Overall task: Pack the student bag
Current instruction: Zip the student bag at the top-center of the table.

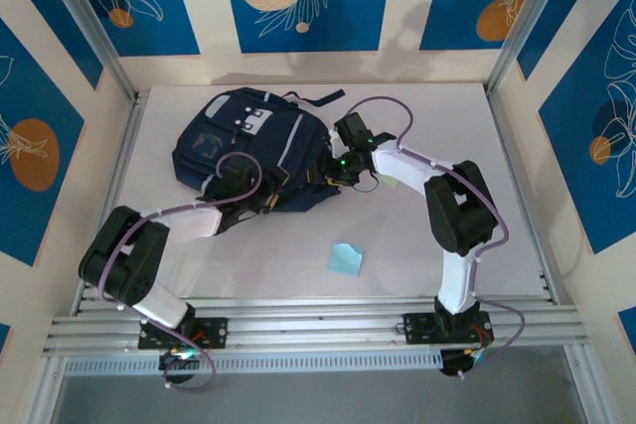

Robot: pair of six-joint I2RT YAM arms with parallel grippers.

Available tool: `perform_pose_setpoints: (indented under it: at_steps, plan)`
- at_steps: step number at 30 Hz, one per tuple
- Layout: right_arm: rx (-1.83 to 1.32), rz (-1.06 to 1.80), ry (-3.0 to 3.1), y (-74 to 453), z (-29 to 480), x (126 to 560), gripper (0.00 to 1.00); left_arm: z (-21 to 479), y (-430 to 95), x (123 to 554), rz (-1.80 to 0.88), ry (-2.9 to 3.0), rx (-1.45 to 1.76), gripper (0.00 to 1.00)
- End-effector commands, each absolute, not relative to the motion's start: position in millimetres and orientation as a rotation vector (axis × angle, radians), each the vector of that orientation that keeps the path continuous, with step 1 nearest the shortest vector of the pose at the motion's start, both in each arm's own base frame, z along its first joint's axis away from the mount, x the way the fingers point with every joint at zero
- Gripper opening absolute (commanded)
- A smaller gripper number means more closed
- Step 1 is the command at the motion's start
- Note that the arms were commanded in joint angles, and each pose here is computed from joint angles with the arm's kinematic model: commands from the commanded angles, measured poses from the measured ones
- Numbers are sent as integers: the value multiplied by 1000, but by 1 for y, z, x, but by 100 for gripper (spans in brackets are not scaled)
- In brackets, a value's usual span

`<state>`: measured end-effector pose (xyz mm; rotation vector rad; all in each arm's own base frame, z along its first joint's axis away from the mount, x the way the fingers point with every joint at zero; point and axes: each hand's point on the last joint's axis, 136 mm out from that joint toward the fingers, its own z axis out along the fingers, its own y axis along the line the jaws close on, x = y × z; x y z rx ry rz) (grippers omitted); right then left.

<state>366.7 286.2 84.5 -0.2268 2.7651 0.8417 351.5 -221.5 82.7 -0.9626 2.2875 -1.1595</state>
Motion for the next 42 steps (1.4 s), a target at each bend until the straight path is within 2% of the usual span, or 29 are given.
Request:
perform_pose_setpoints:
  at_steps: [1,4,6,8,9,10,16,23,31,42]
  plan:
    - [-220,851,2748,289,84,369,60,79,-219,357,-1154,2200,-1080,67]
    - [-215,871,2754,291,81,370,60,84,-218,370,-1147,2147,-1084,65]
    - [-221,890,2747,293,82,370,59,87,-219,380,-1139,2114,-1077,55]
    - [-280,925,2720,297,88,367,55,89,-220,390,-1159,2080,-1054,19]
    - [-340,953,2696,301,92,364,52,88,-222,391,-1175,2078,-1046,5]
    - [-398,960,2672,303,95,362,52,87,-225,392,-1194,2088,-1040,0]
    - [-691,951,2469,306,115,356,54,73,-237,368,-1243,2236,-927,0]
    - [-789,1073,2398,322,140,366,59,89,-248,337,-1395,2368,-732,0]
    - [-788,1043,2338,324,128,378,67,119,-238,347,-1410,2292,-727,0]
    - [-706,1044,2316,306,136,352,73,142,-226,371,-1424,2124,-830,0]
